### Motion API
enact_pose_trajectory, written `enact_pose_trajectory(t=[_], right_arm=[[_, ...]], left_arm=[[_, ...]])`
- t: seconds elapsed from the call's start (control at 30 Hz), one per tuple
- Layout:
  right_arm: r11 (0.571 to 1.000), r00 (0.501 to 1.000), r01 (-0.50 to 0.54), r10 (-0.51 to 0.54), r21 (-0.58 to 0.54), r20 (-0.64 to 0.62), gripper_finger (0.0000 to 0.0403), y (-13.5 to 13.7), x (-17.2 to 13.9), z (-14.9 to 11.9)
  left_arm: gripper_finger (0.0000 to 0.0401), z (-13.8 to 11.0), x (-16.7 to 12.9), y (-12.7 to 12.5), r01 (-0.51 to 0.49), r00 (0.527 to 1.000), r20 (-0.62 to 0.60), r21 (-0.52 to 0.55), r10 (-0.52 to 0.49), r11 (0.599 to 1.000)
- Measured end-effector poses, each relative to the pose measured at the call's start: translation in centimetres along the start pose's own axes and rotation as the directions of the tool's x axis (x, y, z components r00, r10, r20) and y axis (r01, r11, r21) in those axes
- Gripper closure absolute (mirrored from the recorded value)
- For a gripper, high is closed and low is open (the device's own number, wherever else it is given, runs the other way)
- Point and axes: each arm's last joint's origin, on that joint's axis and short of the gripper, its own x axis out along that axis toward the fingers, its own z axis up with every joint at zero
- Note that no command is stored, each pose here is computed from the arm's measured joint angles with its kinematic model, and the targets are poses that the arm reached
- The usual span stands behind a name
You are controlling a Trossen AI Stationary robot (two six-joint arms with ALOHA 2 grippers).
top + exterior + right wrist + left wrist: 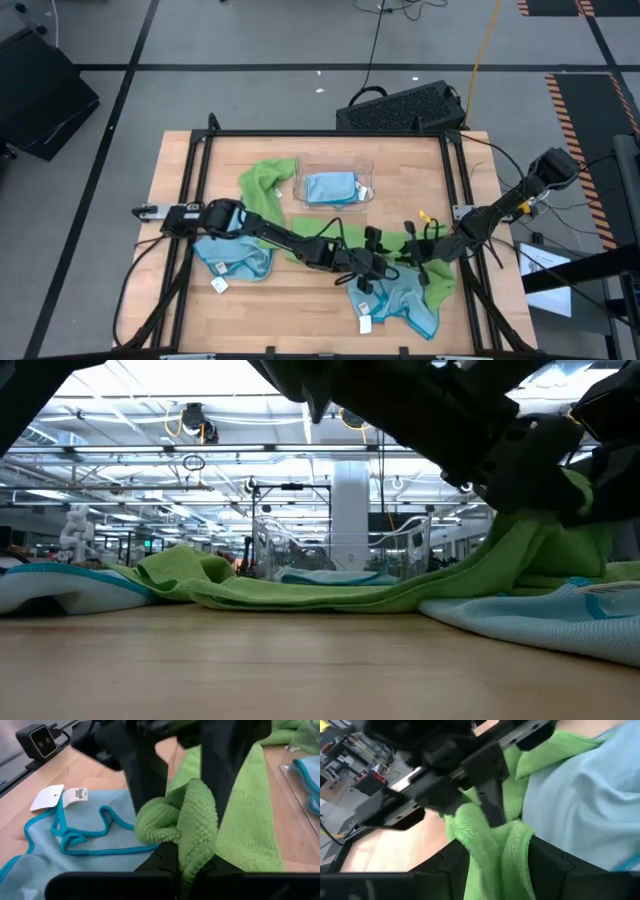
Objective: Fold microfiber towels
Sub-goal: Fold the bottom left green microfiber cloth
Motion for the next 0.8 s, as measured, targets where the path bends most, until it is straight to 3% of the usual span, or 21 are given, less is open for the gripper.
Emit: enact_pose_trajectory(t=[0.23, 0.6, 0.8], right_arm=[[0.999, 1.000, -0.028, 0.028, 0.016, -0.006, 0.0399, -0.21, 0.12, 0.06], [1.000, 1.000, -0.022, 0.022, 0.016, -0.011, 0.0399, -0.33, 0.15, 0.03], [0.999, 1.000, -0.016, 0.016, -0.028, -0.018, 0.0369, -0.25, 0.11, -0.08]], left_arm=[[0.0244, 0.30, 0.09, -0.36, -0.019, 0.999, 0.044, 0.045, 0.017, 0.999], [0.0388, 0.26, 0.22, -0.35, -0.024, 0.998, 0.054, 0.034, 0.022, 0.999], [0.0393, 0.30, 0.16, -0.41, -0.047, 0.998, 0.043, -0.044, 0.049, 0.998]])
